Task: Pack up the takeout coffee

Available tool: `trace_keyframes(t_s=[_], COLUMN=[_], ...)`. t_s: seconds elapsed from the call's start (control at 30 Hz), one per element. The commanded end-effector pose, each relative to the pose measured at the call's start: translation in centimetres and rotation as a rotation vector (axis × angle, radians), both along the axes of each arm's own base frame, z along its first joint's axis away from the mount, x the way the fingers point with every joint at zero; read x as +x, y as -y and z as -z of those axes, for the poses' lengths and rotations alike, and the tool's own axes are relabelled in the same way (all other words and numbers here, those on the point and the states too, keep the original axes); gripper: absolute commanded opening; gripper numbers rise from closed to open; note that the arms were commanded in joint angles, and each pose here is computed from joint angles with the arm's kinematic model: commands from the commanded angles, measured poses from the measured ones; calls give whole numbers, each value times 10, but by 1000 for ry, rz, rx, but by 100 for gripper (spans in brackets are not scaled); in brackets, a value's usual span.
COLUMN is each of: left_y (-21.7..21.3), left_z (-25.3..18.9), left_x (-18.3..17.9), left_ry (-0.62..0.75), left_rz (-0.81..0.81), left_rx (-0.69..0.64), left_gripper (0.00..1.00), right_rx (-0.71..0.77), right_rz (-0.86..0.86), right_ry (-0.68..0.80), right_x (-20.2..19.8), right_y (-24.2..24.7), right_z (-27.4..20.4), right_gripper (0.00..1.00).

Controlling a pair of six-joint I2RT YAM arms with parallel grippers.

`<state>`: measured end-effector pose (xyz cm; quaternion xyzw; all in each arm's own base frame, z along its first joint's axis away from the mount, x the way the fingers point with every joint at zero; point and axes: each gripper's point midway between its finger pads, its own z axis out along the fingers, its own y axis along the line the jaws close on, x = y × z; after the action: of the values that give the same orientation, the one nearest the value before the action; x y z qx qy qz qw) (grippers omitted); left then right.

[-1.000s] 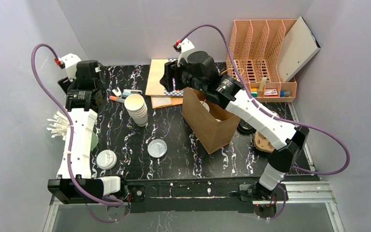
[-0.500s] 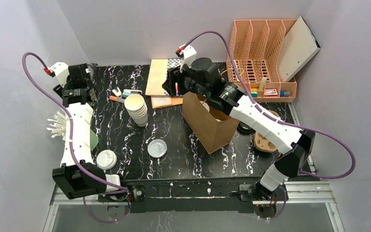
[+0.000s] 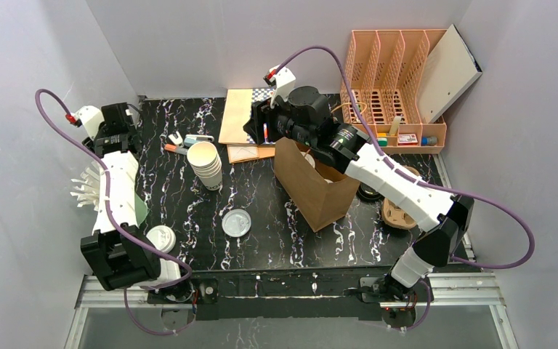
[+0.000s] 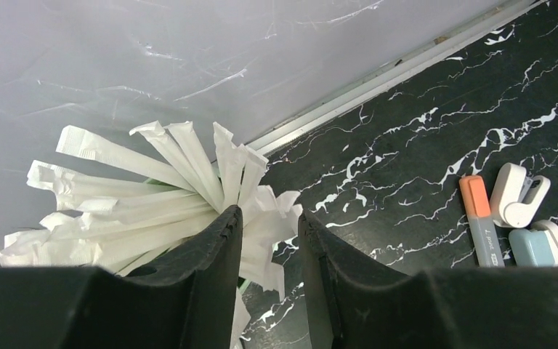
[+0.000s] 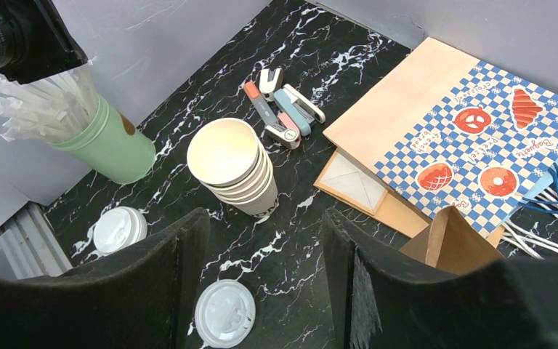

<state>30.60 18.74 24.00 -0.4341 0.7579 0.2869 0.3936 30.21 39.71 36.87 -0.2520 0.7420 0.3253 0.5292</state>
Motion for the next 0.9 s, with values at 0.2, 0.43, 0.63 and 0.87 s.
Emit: trace_keyframes(t_s=[0.2, 0.43, 0.63, 0.87], left_y=[-12, -12, -9, -5], left_z=[9, -20, -73, -124], left_x=[5, -3, -13, -20], left_ry=[6, 64, 162, 241], left_rz=[-32, -33, -25, 2], left_rx=[-3, 29, 70, 100], left_gripper=[22, 0, 0, 0], right_rx=[57, 54, 58, 53], right_rz=[4, 15, 1, -31], right_ry=[70, 71, 67, 73], right_x=[1, 2, 0, -3], right_y=[-2, 1, -3, -9], right_z=[-28, -26, -26, -25], right_gripper=[66, 66, 66, 66])
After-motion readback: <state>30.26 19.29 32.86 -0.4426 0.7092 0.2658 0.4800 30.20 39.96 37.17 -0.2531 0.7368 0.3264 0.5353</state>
